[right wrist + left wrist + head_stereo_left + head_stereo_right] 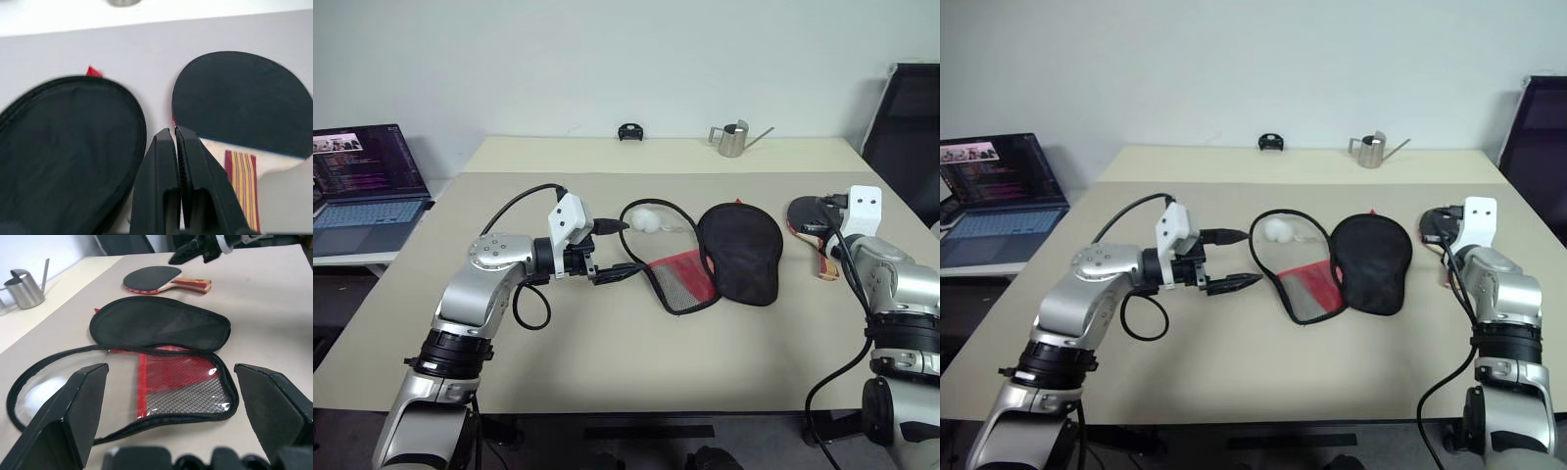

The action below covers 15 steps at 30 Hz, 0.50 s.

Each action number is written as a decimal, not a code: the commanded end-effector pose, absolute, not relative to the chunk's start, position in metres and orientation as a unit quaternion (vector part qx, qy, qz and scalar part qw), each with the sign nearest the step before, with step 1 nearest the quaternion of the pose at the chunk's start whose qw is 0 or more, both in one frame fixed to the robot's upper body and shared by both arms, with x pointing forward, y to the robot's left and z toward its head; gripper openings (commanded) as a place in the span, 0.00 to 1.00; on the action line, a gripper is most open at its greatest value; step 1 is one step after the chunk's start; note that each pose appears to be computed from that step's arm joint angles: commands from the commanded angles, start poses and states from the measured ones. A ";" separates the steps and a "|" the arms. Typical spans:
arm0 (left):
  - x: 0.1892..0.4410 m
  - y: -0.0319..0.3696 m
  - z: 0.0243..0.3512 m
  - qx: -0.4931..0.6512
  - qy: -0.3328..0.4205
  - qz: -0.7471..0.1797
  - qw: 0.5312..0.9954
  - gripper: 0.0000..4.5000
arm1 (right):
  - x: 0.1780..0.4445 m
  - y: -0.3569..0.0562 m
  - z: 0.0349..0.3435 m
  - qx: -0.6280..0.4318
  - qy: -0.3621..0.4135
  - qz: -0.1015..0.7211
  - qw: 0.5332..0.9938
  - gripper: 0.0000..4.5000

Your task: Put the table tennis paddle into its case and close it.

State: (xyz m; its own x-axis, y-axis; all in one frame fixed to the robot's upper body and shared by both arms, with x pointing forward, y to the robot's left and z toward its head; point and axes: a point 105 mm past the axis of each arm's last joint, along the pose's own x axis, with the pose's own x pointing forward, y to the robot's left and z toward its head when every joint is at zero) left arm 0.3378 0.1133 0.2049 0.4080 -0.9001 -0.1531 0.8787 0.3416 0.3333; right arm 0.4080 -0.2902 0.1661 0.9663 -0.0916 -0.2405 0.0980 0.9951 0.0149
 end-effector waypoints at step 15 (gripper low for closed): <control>0.336 0.113 0.218 0.194 -0.057 -0.543 0.815 1.00 | 0.428 -0.297 0.159 0.027 0.122 -0.101 0.987 0.79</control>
